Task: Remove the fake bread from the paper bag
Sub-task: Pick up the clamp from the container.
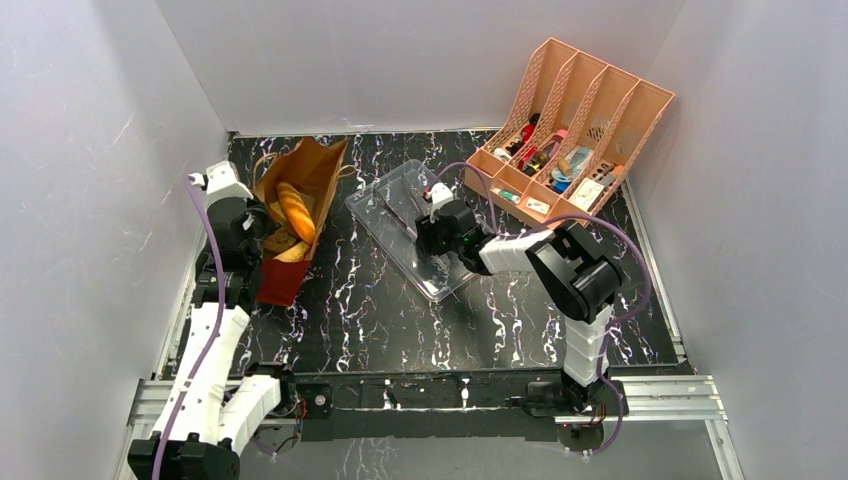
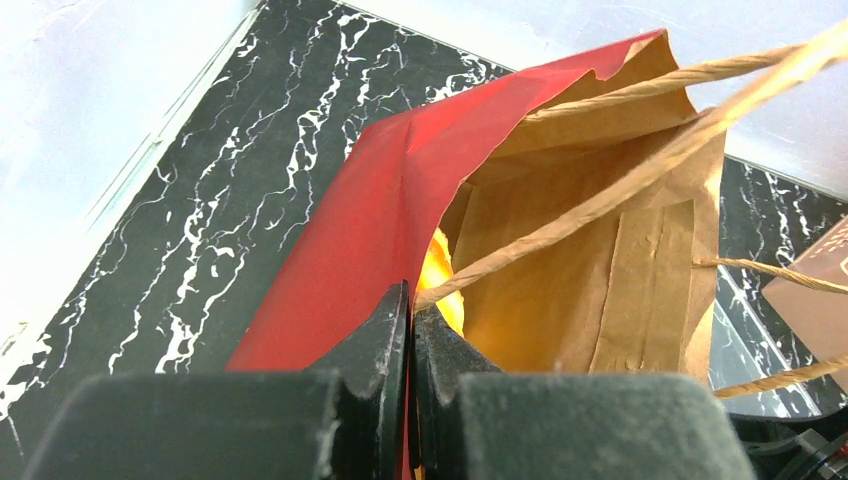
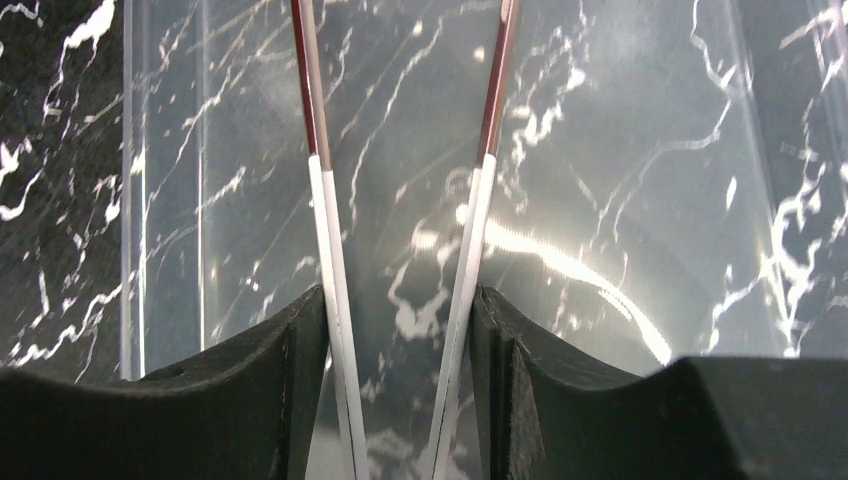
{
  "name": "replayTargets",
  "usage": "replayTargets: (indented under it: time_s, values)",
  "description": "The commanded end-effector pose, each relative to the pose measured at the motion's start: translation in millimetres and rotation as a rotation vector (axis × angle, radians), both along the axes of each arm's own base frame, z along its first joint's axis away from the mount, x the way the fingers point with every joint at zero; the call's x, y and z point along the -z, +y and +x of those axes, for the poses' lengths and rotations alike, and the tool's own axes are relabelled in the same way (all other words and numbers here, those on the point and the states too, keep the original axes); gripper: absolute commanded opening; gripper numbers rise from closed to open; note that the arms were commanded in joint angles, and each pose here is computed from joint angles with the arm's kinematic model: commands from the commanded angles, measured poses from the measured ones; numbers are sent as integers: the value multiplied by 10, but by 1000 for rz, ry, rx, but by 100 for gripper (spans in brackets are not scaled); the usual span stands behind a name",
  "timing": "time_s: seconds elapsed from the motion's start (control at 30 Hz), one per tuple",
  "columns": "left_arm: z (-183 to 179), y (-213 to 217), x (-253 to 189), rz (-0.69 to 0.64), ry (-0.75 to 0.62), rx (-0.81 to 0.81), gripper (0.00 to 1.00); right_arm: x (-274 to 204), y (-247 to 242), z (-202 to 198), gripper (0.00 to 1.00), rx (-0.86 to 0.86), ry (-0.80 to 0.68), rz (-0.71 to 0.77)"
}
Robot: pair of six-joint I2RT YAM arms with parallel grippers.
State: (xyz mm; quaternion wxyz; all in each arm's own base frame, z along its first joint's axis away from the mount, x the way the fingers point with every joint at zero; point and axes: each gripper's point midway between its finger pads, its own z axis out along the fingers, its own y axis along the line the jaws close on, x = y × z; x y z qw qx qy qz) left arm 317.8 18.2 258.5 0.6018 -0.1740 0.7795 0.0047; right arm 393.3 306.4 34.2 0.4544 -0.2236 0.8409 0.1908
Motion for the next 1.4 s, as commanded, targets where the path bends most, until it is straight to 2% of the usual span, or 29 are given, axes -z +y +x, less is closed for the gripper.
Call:
replayTargets:
  time_s: [0.0,0.17,0.5,0.8,1.17,1.37]
  values:
    - [-25,-103,-88,-56,-67,41,0,-404,30,-127,40,7,3,104]
    - [-94,-149,44,-87,-58,53,0,-725,-30,-259,33,23,-1,139]
    - [-213,-301,199,-156,-44,106,0,-1453,-280,-504,28,127,-77,174]
    - [-243,-468,139,-188,-68,165,0,-1952,-593,-680,26,247,-130,192]
    - [-236,-857,116,-97,-48,253,0,-2943,-628,-986,24,238,-253,286]
    - [-215,-1104,183,-11,-9,257,0,-3272,-577,-1191,24,195,-264,327]
